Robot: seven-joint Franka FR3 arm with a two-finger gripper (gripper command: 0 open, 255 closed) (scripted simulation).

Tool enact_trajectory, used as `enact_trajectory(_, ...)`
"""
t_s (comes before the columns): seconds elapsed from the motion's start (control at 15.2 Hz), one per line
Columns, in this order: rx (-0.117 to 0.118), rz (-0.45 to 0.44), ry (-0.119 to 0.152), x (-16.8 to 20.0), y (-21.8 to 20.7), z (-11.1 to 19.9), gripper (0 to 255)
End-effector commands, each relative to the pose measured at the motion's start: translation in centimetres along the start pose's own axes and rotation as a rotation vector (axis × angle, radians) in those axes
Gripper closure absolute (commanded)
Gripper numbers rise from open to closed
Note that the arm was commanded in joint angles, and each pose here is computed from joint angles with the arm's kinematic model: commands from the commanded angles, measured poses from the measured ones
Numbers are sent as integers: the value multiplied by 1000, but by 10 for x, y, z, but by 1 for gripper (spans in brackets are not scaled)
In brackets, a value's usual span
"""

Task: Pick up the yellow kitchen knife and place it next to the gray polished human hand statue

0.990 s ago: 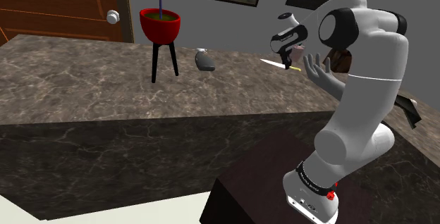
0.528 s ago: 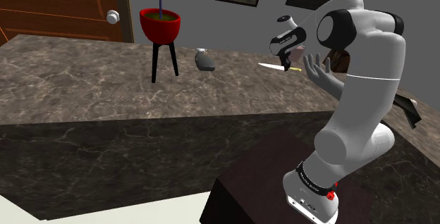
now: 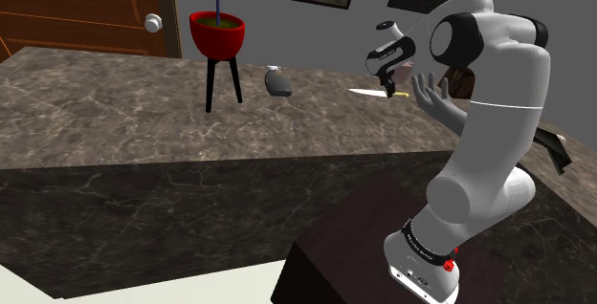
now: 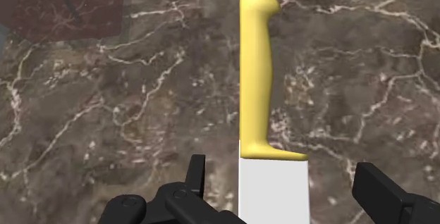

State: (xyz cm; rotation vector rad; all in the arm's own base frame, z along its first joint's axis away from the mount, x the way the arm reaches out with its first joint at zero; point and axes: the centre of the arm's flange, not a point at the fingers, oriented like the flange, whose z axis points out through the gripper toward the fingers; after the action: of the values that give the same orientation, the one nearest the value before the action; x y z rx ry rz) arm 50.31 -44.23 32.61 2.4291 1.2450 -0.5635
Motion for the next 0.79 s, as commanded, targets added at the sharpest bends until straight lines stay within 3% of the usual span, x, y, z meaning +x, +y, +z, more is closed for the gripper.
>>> enact_trajectory(0.0,0,0,0,0,0,-13,0)
enact_trajectory(0.2,0,0,0,0,0,-50,0)
enact_trajectory(0.73,0,0,0,0,0,-50,0)
